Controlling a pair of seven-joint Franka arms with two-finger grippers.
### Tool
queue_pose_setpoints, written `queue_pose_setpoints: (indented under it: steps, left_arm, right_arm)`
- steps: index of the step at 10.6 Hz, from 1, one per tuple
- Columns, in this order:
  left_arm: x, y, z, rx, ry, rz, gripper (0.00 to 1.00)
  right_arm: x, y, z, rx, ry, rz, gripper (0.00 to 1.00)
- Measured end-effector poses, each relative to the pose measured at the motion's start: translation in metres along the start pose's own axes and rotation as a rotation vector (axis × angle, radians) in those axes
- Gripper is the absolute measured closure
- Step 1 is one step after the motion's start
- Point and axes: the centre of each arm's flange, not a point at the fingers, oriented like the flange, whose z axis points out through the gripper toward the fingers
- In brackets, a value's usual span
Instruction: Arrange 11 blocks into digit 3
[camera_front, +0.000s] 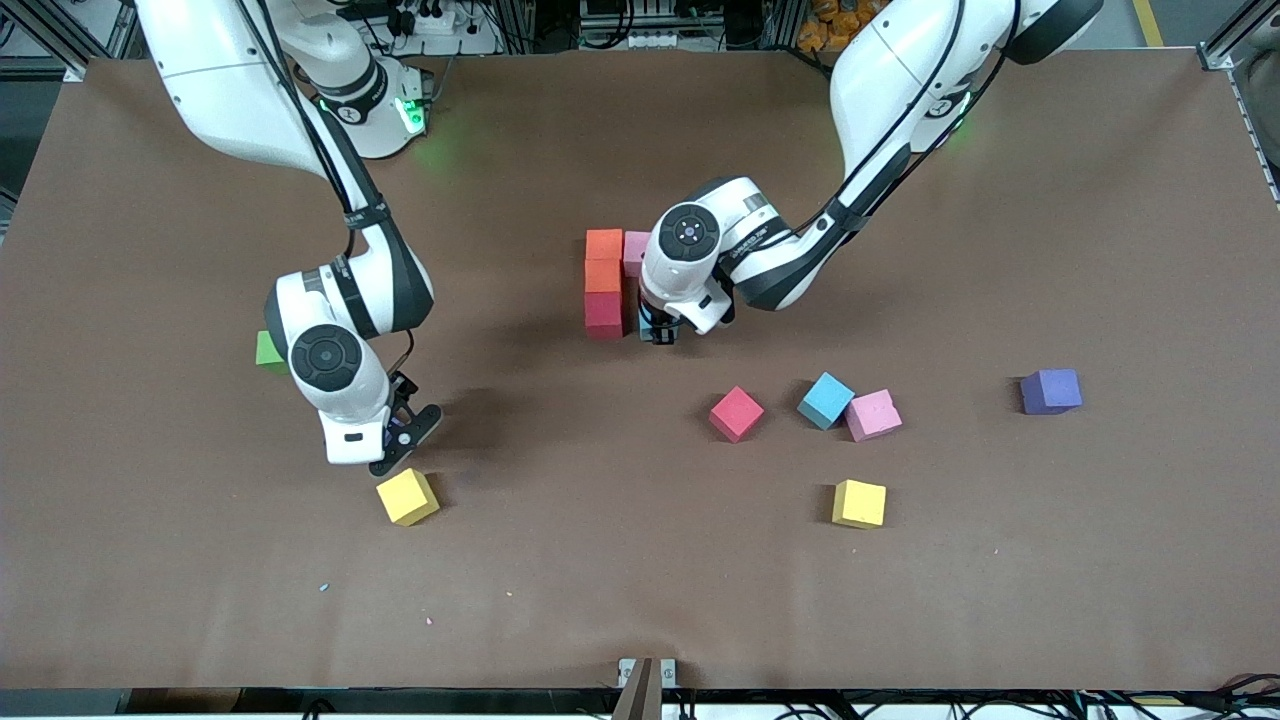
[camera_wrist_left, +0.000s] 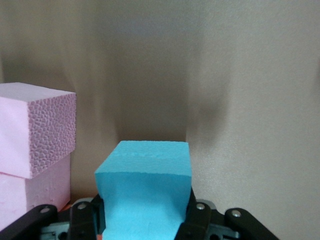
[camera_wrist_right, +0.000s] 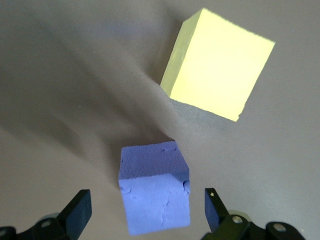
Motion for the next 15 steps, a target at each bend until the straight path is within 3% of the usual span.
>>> queue_pose_setpoints:
  steps: [1,4,8,11,15]
  left_arm:
    - [-0.002,-0.002,0.005,-0.012,0.008,0.001,0.45]
    - [-0.006,-0.007,0.012,-0.032,0.017,0.006,0.45]
    - [-0.011,-0.011,0.013,-0.037,0.006,0.01,0.45]
    - [-0.013,-0.011,0.013,-0.04,0.001,0.01,0.45]
    - [-0.017,-0.011,0.013,-0.043,-0.004,0.016,0.45]
  right_arm:
    - [-0.004,0.0,0.008,0.012,0.002,-0.01,0.0]
    - [-0.018,0.004,0.025,0.122,0.038,-0.039,0.0]
    - [-0.018,0.004,0.029,0.13,0.041,-0.048,0.02]
    - [-0.018,0.003,0.031,0.13,0.041,-0.048,0.39]
    - [-0.017,0.003,0.028,0.139,0.038,-0.011,0.47]
